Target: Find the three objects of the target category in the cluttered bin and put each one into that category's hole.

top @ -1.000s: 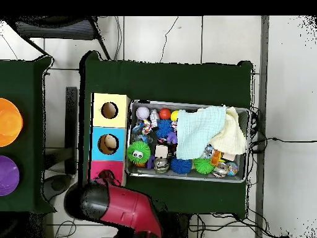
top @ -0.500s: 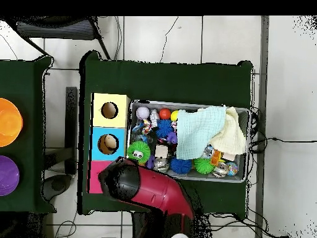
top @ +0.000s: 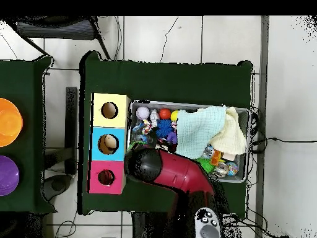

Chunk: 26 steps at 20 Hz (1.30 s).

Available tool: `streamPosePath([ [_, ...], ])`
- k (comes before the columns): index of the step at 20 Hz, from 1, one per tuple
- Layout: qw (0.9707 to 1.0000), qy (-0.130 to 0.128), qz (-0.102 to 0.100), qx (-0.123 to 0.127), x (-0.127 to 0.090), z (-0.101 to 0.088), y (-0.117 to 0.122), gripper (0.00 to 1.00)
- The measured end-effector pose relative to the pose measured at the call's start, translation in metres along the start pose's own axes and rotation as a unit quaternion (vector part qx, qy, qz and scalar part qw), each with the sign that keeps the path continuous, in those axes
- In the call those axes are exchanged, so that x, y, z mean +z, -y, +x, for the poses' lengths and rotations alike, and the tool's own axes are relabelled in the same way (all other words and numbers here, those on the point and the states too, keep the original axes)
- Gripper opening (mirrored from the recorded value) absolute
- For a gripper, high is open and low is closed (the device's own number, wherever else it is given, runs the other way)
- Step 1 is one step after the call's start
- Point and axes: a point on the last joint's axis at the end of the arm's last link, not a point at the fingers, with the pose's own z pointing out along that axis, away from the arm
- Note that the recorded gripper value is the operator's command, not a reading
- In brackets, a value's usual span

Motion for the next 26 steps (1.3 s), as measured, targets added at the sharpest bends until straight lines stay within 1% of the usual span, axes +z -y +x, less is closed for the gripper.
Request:
streamPosePath([
  [1,0.9999,0.007,0.003,-0.009,0.005,-0.011,0.005,1.0],
  [5,0.9994,0.021,0.008,-0.027,0.01,-0.032,0.011,1.0],
  [7,0.9988,0.032,0.01,-0.037,0.011,-0.046,0.014,1.0],
  [8,0.9982,0.041,0.012,-0.042,0.012,-0.057,0.016,1.0],
  [9,0.9979,0.046,0.013,-0.045,0.012,-0.062,0.017,1.0],
  [10,0.9968,0.06,0.013,-0.052,0.01,-0.079,0.019,1.0],
  [11,0.9962,0.067,0.013,-0.055,0.01,-0.087,0.02,1.0],
  [14,0.9948,0.082,0.012,-0.059,0.007,-0.106,0.023,1.0],
  [15,0.9938,0.093,0.011,-0.059,0.004,-0.119,0.026,1.0],
  [17,0.9932,0.1,0.011,-0.059,0.002,-0.129,0.029,1.0],
  [19,0.992,0.11,0.011,-0.059,-0.002,-0.145,0.034,1.0],
  [20,0.9912,0.117,0.012,-0.06,-0.004,-0.159,0.039,1.0],
  [24,0.9906,0.12,0.019,-0.064,-0.004,-0.178,0.049,1.0],
  [26,0.9906,0.118,0.024,-0.065,-0.001,-0.184,0.056,1.0],
])
